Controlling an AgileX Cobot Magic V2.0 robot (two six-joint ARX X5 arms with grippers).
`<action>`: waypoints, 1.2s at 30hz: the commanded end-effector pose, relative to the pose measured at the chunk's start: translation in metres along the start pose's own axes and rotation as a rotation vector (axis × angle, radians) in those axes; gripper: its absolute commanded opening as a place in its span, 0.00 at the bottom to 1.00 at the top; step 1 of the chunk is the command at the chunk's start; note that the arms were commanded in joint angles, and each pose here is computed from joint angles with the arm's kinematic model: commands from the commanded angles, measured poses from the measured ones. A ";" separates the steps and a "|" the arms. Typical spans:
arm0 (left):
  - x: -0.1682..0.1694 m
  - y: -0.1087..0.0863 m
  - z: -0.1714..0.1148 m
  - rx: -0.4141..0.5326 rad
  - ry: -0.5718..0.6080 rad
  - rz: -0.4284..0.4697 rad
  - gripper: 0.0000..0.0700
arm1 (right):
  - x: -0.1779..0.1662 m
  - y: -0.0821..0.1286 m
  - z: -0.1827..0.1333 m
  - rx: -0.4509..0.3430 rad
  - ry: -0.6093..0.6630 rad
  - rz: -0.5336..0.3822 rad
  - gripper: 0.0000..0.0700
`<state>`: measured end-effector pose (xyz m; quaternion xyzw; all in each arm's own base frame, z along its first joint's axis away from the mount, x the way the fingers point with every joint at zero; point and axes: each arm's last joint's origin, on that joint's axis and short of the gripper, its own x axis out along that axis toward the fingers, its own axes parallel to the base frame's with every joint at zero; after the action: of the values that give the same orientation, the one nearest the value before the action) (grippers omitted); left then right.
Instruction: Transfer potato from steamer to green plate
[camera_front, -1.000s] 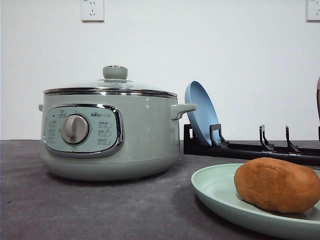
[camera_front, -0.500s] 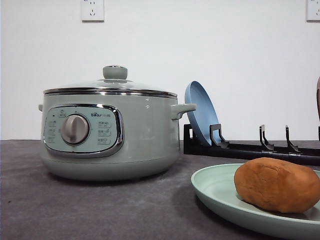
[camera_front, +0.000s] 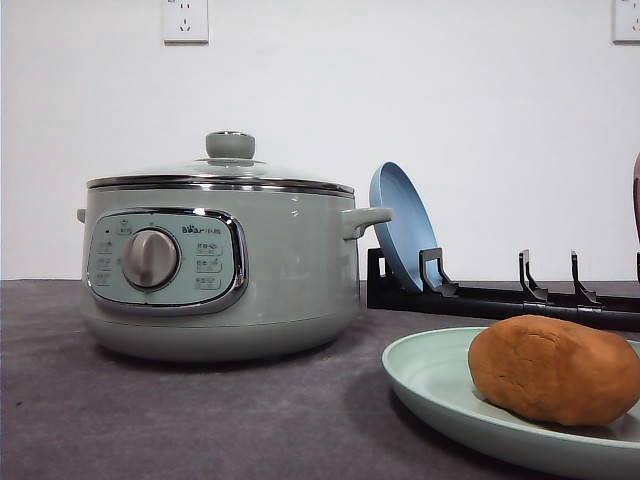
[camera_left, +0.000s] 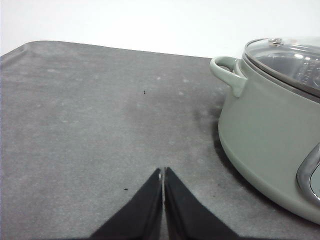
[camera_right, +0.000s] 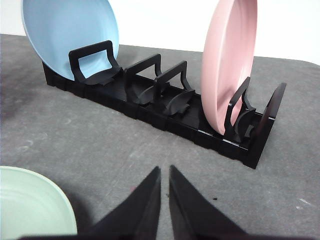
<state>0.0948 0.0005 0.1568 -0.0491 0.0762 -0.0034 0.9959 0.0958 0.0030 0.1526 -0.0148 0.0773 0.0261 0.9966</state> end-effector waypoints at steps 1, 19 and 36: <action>0.002 0.001 -0.007 0.008 0.027 0.002 0.00 | 0.000 0.000 0.000 -0.008 -0.011 -0.003 0.03; 0.002 0.001 -0.007 0.008 0.027 0.003 0.00 | 0.000 0.000 0.000 -0.008 -0.011 -0.003 0.03; 0.002 0.001 -0.007 0.008 0.027 0.003 0.00 | 0.000 0.000 0.000 -0.008 -0.011 -0.003 0.03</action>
<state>0.0948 0.0005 0.1568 -0.0491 0.0762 -0.0034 0.9959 0.0958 0.0030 0.1526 -0.0148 0.0773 0.0261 0.9966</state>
